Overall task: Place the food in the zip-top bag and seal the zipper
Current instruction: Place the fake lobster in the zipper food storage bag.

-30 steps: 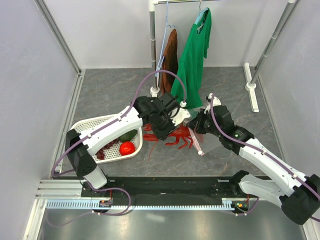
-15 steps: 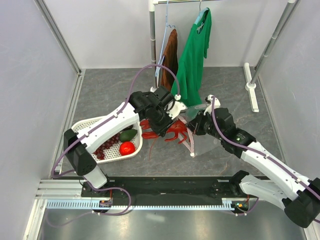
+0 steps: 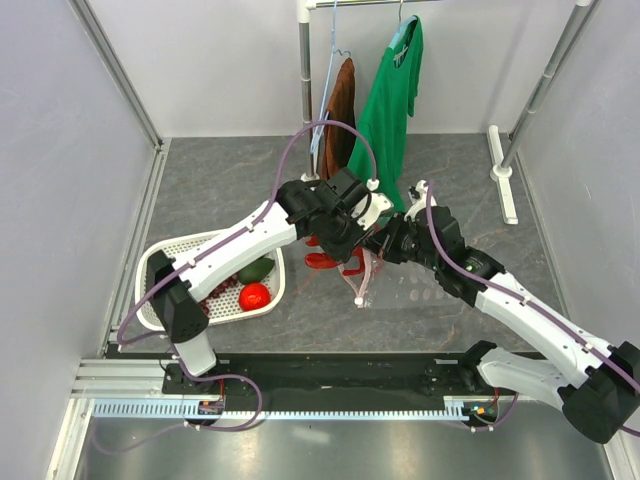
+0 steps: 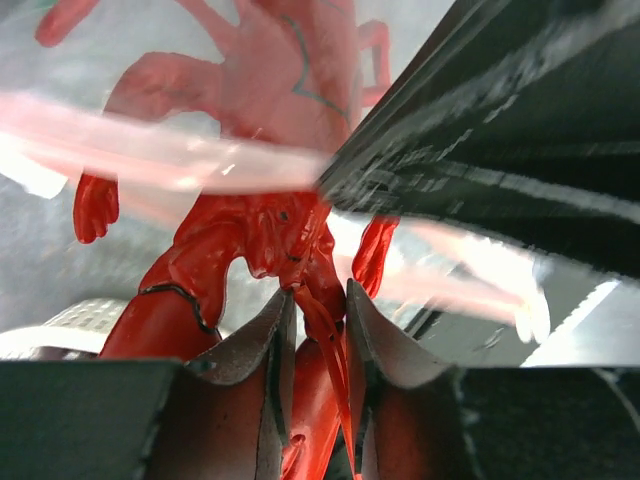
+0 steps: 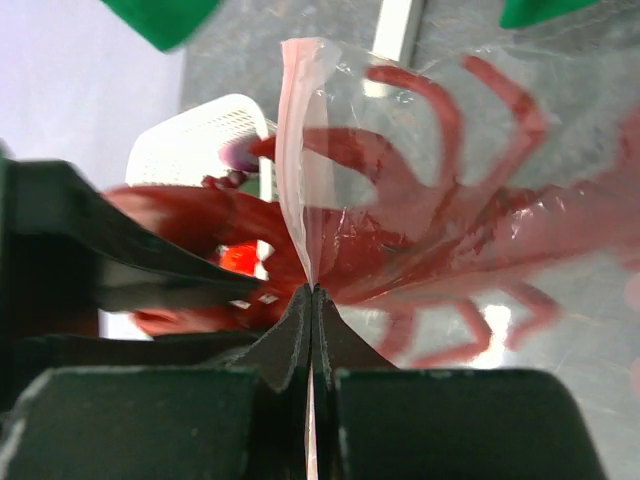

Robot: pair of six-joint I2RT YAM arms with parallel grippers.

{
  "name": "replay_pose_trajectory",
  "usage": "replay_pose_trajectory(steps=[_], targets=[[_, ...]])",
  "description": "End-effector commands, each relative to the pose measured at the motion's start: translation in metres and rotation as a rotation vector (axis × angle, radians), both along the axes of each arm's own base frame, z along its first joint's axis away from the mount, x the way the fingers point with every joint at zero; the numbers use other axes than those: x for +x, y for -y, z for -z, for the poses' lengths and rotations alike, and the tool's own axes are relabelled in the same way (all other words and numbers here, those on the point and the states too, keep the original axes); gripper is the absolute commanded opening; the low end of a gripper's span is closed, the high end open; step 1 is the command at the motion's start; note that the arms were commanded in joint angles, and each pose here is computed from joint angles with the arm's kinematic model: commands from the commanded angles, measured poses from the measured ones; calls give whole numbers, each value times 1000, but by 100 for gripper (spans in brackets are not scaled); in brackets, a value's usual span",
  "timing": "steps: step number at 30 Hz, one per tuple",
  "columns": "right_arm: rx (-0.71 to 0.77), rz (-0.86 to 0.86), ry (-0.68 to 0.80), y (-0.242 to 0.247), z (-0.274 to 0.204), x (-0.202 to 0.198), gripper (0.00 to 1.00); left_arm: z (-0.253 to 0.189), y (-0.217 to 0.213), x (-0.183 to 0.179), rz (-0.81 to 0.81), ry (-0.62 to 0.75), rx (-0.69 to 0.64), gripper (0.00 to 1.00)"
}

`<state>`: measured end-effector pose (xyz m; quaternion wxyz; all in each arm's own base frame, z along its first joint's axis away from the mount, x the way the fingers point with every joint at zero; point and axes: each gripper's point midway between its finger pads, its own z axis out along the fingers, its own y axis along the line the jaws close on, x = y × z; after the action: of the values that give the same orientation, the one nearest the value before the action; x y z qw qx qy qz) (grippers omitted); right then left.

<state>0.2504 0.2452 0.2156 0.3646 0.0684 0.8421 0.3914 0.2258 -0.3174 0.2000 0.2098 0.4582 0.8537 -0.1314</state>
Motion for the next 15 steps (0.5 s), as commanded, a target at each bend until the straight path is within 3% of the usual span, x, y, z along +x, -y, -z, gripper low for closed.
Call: replay_pose_trajectory(steps=[1, 7, 9, 10, 11, 15], targets=[[89, 17, 7, -5, -27, 3, 0, -40, 26, 0, -24, 11, -241, 2], [148, -15, 11, -7, -40, -2, 0, -47, 25, 6, -52, -80, -353, 2], [171, -35, 37, -10, -50, -3, 0, -54, 32, -5, 34, -109, -392, 14], [175, -42, 50, -10, -54, -4, 0, -58, 33, -9, 55, -120, -405, 30], [181, -49, 79, -10, -63, -3, 0, -63, 32, -14, 73, -121, -420, 39], [197, -82, 114, -8, -78, -5, 0, -69, 18, -19, 77, -86, -406, 64]])
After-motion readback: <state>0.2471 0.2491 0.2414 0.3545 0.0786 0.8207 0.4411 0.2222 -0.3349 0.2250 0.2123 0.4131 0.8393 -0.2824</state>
